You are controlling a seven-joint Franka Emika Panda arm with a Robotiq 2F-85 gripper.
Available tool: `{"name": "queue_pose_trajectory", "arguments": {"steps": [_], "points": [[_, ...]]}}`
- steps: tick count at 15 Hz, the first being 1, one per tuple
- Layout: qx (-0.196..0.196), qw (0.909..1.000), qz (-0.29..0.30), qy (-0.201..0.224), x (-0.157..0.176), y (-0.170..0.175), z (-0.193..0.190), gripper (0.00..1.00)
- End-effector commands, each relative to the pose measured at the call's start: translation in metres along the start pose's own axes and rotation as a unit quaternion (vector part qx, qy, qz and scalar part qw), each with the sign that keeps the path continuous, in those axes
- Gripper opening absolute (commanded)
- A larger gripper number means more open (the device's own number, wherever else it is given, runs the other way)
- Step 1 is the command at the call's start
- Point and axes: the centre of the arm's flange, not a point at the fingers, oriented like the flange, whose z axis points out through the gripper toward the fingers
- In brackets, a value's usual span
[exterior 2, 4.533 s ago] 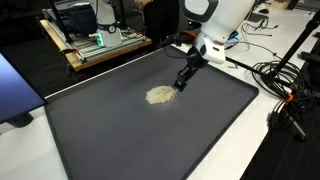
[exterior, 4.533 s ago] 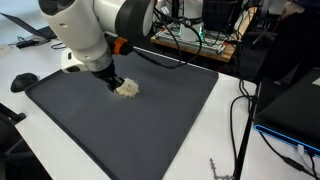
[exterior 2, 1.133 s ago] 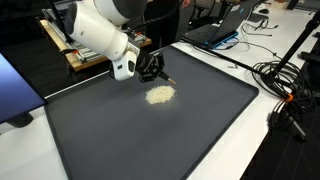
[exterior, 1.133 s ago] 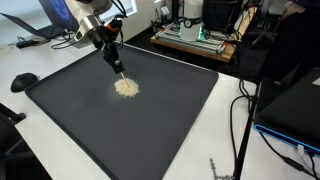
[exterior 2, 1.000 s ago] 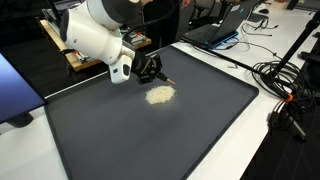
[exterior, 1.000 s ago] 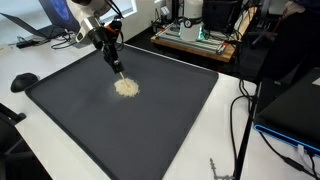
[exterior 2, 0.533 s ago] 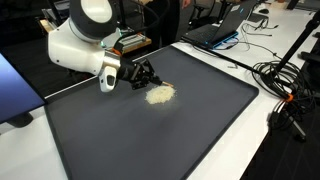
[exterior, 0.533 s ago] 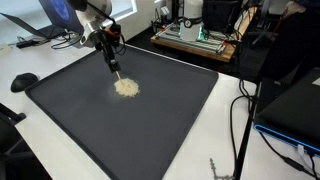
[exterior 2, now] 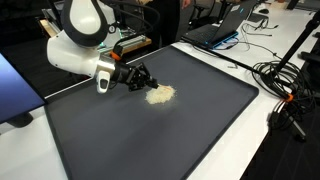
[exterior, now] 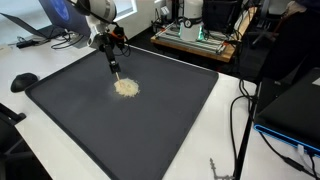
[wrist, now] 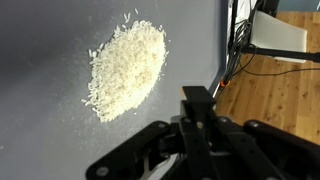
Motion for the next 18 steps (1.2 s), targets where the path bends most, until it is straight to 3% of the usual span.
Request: {"name": "queue_pose_trajectory", "arguments": {"steps": [1,8,18], "points": [[0.0,0.9993,0.013,0.034,-0.025,-0.004,0.002,0.03],[0.015,0.9941,0.031,0.103,-0.058,-0.016,0.009,0.03],[-0.033,0.9762,0.1,0.189,-0.087,-0.035,0.026,0.03]]}}
